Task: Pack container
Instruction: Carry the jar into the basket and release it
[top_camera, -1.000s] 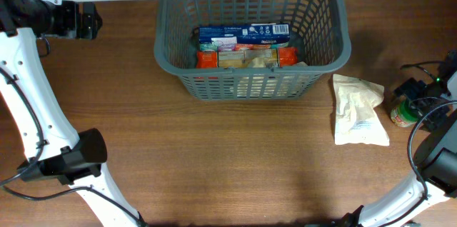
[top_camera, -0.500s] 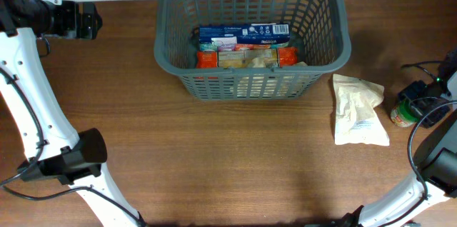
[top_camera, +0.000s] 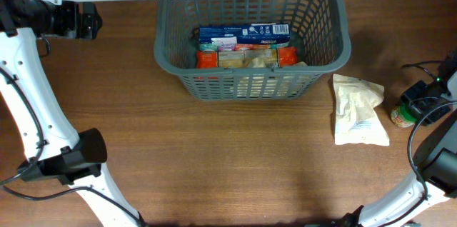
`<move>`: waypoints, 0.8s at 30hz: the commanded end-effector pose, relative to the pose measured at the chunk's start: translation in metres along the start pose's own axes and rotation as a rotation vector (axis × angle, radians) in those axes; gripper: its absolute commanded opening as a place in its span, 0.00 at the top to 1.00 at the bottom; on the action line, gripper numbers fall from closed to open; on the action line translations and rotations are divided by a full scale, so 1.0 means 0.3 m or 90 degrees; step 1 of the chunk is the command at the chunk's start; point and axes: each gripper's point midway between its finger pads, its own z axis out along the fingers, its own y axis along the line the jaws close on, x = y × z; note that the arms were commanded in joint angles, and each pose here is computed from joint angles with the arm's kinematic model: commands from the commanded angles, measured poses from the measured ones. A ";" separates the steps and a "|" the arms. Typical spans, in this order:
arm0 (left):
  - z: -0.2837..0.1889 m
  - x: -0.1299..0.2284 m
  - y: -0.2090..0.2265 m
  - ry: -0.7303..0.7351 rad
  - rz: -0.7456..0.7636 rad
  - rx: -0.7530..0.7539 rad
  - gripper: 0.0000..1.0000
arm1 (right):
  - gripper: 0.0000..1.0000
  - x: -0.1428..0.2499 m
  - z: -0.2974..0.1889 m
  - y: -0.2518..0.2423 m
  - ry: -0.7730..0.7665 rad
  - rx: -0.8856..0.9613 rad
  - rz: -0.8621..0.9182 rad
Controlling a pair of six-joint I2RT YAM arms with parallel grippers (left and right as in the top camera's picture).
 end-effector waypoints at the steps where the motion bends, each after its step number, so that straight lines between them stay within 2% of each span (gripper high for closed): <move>1: 0.001 0.005 0.000 0.003 -0.011 0.003 0.01 | 0.65 0.007 -0.039 0.024 -0.008 -0.026 0.002; 2: 0.001 0.005 0.000 0.003 -0.011 0.003 0.01 | 0.66 0.004 -0.053 0.028 -0.013 -0.031 0.002; 6: 0.001 0.005 0.000 0.003 -0.011 0.003 0.01 | 0.82 -0.023 -0.165 0.058 -0.045 -0.065 0.000; 11: 0.001 0.005 0.000 0.003 -0.011 0.003 0.01 | 0.96 -0.043 -0.422 0.118 -0.123 -0.118 -0.028; 14: 0.001 0.005 0.000 0.003 -0.011 0.003 0.01 | 0.96 -0.017 -0.624 0.187 -0.193 -0.163 -0.096; 20: 0.001 0.005 0.000 0.003 -0.011 0.003 0.01 | 0.96 0.204 -1.067 0.388 -0.337 -0.310 -0.325; 24: 0.001 0.005 0.000 0.003 -0.011 0.003 0.01 | 0.96 0.418 -1.269 0.508 -0.422 -0.388 -0.484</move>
